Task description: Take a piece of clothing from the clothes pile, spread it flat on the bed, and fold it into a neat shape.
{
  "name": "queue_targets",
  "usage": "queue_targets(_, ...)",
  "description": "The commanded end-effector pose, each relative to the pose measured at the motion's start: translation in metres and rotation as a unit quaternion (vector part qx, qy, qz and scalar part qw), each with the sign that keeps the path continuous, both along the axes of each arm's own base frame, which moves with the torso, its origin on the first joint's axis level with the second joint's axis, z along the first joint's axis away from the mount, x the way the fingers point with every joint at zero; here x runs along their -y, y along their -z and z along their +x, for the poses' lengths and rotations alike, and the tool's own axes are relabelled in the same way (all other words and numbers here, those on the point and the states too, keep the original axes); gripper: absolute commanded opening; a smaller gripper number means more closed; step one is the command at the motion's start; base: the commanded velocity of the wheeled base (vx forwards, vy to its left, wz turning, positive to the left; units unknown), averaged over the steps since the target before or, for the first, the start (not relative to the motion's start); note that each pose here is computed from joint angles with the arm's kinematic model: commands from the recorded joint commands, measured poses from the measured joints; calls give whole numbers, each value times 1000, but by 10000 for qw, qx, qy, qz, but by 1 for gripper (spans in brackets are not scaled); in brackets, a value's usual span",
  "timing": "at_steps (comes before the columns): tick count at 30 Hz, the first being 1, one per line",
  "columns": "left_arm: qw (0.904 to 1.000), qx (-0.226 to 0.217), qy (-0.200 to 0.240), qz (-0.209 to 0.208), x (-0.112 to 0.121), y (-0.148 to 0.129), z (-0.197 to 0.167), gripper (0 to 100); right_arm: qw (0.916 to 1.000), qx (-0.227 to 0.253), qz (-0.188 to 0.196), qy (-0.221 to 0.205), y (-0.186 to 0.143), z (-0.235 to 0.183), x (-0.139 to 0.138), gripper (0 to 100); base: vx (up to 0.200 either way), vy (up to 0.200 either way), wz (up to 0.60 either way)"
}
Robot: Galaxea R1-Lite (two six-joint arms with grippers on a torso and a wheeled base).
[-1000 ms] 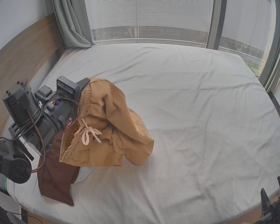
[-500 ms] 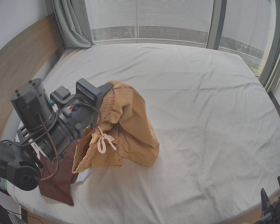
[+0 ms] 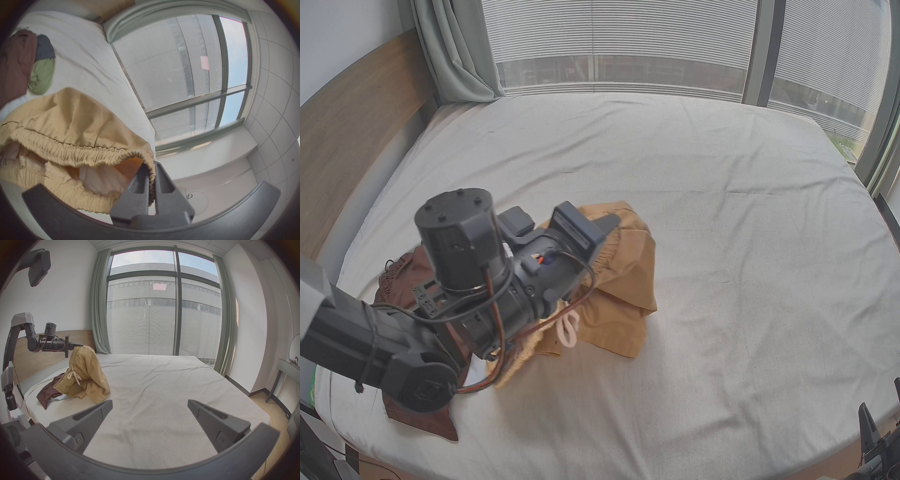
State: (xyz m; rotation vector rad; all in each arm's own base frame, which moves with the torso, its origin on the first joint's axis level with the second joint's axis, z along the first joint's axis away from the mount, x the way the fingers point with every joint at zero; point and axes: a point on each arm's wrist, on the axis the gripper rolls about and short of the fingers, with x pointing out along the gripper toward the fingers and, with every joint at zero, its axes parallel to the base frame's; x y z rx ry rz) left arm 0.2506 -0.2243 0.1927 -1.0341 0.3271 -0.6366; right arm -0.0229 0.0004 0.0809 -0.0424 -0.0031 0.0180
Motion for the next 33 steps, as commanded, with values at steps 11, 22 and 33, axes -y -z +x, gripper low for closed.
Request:
queue_targets(11,9867,-75,1483,-667,78,-45,-27,0,10000,-6,-3,6,5,0,0,100,0,0,0)
queue_targets(22,9659,-205,1909,-1740,63,-128,-61,0,10000,-6,-3,6,5,0,0,100,0,0,0)
queue_targets(33,9939,-648,730,-507,7,-48,-16,0,10000,-6,-3,6,5,0,0,100,0,0,0)
